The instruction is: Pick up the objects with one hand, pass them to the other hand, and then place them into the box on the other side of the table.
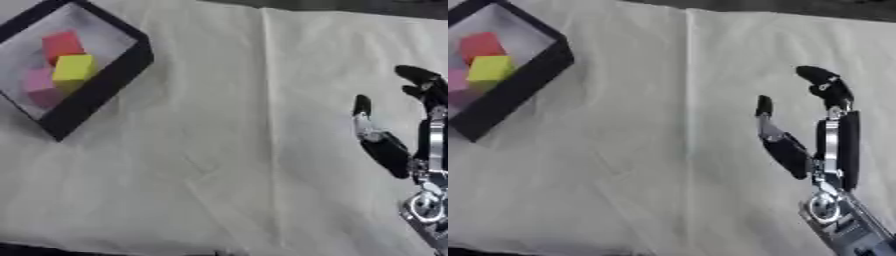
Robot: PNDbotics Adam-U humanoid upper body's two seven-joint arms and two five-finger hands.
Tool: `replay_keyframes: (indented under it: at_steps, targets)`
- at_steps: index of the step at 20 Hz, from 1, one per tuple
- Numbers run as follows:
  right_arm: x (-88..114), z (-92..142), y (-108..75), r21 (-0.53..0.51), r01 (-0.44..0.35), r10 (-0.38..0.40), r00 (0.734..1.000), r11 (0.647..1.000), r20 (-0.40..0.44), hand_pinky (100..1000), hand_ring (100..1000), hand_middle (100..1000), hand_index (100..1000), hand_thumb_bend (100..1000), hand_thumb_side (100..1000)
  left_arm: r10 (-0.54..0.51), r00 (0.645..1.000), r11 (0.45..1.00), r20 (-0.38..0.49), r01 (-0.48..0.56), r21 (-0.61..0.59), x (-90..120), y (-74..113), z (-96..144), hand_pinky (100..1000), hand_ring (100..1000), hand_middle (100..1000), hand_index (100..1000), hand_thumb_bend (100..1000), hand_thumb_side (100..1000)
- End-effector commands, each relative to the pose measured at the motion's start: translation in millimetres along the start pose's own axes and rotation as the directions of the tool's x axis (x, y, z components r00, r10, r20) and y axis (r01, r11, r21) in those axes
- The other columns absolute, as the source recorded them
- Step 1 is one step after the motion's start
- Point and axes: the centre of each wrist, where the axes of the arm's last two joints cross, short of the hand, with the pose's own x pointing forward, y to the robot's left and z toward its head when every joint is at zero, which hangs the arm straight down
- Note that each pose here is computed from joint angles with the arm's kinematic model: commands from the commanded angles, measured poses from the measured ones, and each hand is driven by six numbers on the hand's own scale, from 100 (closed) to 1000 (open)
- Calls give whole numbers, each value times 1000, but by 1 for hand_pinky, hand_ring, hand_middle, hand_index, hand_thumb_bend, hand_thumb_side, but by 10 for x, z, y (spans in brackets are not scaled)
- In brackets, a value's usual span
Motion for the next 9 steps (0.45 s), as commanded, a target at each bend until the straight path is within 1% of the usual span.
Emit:
replay_keyframes:
  at_steps: [1,2,4,7,9]
  targets:
    - [5,-26,-81,-41,1,0,1000,999,8,761,854,750,778,100,250,39,994,999,101,-42,27,167,102,86,970,712,760,676,692,348]
    - [-4,1,-81,-47,13,-13,1000,999,-4,752,850,744,771,145,182,64,992,997,110,-67,25,168,94,117,975,709,762,668,713,352]
    - [-17,60,-75,-61,60,-63,997,996,-40,739,846,736,758,200,142,133,984,990,116,-138,30,144,82,171,978,701,761,659,715,375]
    - [-46,133,-89,-97,162,-171,982,982,-84,733,847,734,748,255,156,240,964,968,115,-247,53,58,69,235,982,699,763,662,694,432]
    - [-74,174,-114,-112,211,-222,970,971,-100,733,857,743,743,260,166,303,947,950,104,-309,53,-18,47,286,989,697,763,664,670,466]
